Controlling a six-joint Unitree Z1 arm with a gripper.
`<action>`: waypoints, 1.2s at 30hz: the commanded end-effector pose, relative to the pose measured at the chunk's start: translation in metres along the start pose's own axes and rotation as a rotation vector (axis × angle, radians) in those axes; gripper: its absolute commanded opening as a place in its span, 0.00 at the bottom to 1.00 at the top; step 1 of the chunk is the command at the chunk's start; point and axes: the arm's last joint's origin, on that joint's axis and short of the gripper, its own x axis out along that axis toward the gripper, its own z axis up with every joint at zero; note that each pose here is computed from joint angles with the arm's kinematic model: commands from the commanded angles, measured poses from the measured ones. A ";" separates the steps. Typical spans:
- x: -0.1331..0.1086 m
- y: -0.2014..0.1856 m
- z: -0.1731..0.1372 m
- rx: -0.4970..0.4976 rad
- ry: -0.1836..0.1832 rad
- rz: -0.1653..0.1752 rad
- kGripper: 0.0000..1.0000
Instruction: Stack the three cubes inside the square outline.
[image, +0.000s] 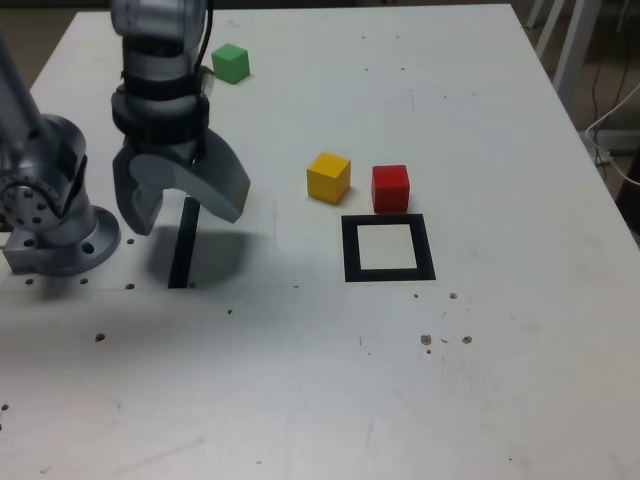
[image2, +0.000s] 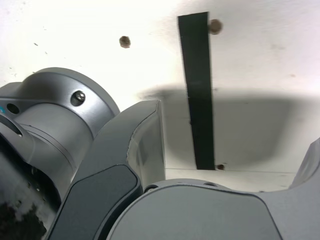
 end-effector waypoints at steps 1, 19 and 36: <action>-0.002 0.001 0.007 -0.009 0.013 0.002 0.99; -0.038 -0.004 0.077 -0.019 -0.017 0.043 0.99; -0.059 -0.003 0.137 -0.009 -0.037 0.055 0.99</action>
